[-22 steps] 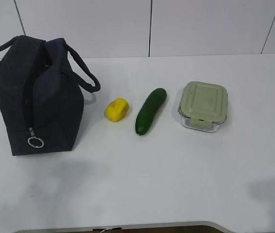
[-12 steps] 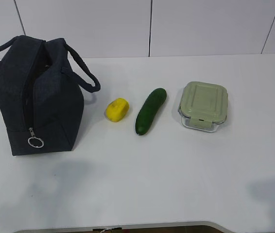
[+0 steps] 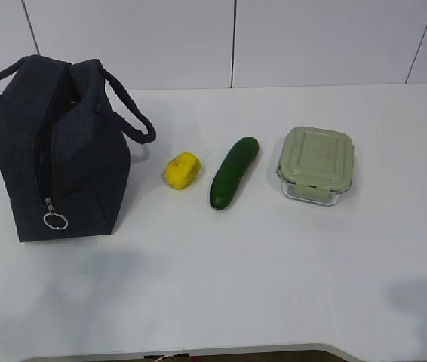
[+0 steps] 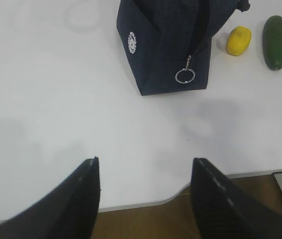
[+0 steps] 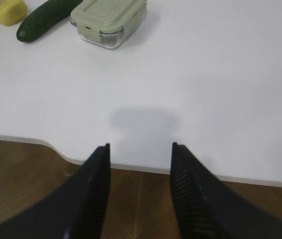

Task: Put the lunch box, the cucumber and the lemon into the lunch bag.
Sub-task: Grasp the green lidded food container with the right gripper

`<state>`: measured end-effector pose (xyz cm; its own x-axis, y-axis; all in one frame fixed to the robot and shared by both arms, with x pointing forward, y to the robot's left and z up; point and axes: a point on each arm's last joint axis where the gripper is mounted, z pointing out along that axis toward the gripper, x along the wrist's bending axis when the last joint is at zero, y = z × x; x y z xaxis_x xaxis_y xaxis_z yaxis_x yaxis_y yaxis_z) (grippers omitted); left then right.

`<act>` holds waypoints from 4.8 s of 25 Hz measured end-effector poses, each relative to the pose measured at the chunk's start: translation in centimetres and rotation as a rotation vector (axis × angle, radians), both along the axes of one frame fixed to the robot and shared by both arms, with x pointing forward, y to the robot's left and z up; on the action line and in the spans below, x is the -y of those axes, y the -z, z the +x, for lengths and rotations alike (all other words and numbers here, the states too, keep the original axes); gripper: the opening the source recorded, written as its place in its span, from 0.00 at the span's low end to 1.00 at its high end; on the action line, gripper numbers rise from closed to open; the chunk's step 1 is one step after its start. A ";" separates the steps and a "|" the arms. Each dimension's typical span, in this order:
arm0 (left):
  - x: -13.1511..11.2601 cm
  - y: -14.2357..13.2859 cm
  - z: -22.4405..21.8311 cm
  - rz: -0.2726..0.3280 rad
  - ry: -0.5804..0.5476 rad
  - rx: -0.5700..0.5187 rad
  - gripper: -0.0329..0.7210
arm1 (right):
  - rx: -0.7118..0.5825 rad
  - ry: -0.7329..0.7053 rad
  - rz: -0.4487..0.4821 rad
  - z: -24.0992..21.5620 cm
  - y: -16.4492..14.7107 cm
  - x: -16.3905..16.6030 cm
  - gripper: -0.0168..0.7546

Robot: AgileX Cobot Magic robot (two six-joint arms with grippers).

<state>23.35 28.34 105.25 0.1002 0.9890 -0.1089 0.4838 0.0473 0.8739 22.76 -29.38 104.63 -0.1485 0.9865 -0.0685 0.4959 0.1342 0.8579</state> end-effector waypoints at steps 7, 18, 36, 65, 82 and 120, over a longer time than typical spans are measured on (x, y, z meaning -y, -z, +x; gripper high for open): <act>0.0 0.0 0.0 0.000 0.000 0.000 0.61 | 0.000 0.000 0.000 0.0 0.0 0.0 0.45; 0.0 0.0 0.0 0.000 0.000 0.000 0.61 | 0.000 0.000 0.000 0.0 0.0 0.0 0.45; 0.0 0.0 0.0 0.000 0.000 0.000 0.61 | -0.125 -0.088 0.245 8.4 -6.1 -2.2 0.62; 0.0 0.0 0.0 0.000 0.000 0.000 0.61 | -0.415 -0.399 0.798 31.2 -2.4 0.1 0.62; 0.0 0.0 0.0 0.000 0.000 0.000 0.61 | -0.520 -0.233 0.872 37.3 7.0 3.8 0.81; 0.0 0.0 0.0 0.000 0.000 0.000 0.61 | -0.603 -0.228 0.979 42.5 14.1 5.1 0.79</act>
